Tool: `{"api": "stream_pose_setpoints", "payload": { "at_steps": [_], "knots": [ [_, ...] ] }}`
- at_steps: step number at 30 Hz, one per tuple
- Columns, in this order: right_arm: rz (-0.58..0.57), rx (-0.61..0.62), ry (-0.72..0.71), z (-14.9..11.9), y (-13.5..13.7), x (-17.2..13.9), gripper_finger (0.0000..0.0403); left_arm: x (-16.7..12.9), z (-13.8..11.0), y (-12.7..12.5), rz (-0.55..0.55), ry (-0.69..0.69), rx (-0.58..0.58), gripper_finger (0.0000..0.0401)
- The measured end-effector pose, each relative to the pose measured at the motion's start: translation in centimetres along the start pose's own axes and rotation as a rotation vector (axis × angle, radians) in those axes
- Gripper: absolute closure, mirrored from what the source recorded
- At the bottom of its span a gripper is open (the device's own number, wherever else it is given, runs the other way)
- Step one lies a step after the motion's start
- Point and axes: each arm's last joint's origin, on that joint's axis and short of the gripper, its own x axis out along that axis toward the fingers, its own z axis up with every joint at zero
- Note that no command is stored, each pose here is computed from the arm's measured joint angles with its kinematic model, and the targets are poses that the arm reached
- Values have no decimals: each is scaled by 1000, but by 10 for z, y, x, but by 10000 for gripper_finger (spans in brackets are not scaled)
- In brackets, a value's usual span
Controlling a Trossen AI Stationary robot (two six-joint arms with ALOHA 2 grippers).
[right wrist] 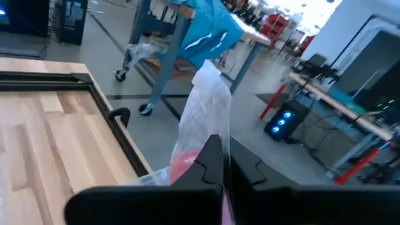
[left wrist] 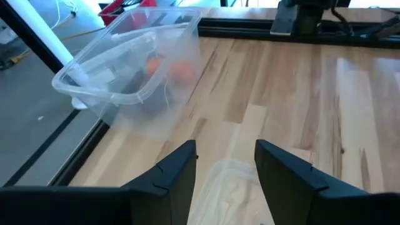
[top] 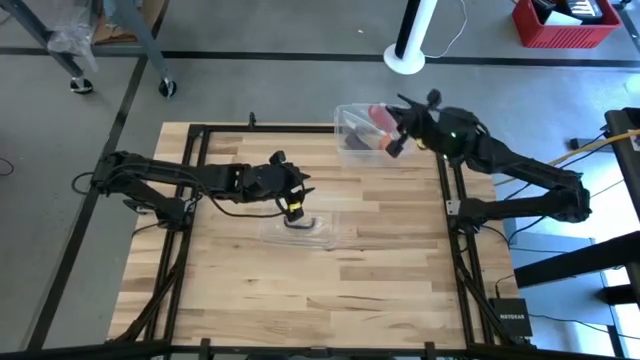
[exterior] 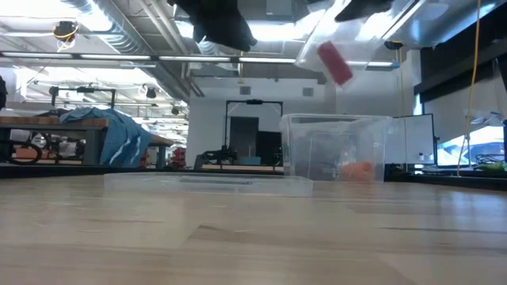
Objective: Roll bandage
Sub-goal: Put the transparent zip lock bag into the transparent bin
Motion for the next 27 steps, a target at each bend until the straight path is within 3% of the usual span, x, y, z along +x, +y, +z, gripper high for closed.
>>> {"api": "stream_pose_setpoints", "payload": {
  "at_steps": [14, 21, 27],
  "knots": [
    [89, 190, -4, -33, -15, 91, 402, -6, 1, -12, -34, -25, 57, 246],
    [99, 225, 14, -46, -21, 109, 402, -11, 2, -20, -62, -63, 63, 246],
    [67, 274, -110, -59, -17, 108, 402, -9, -14, -19, -66, -99, 32, 246]
  ]
}}
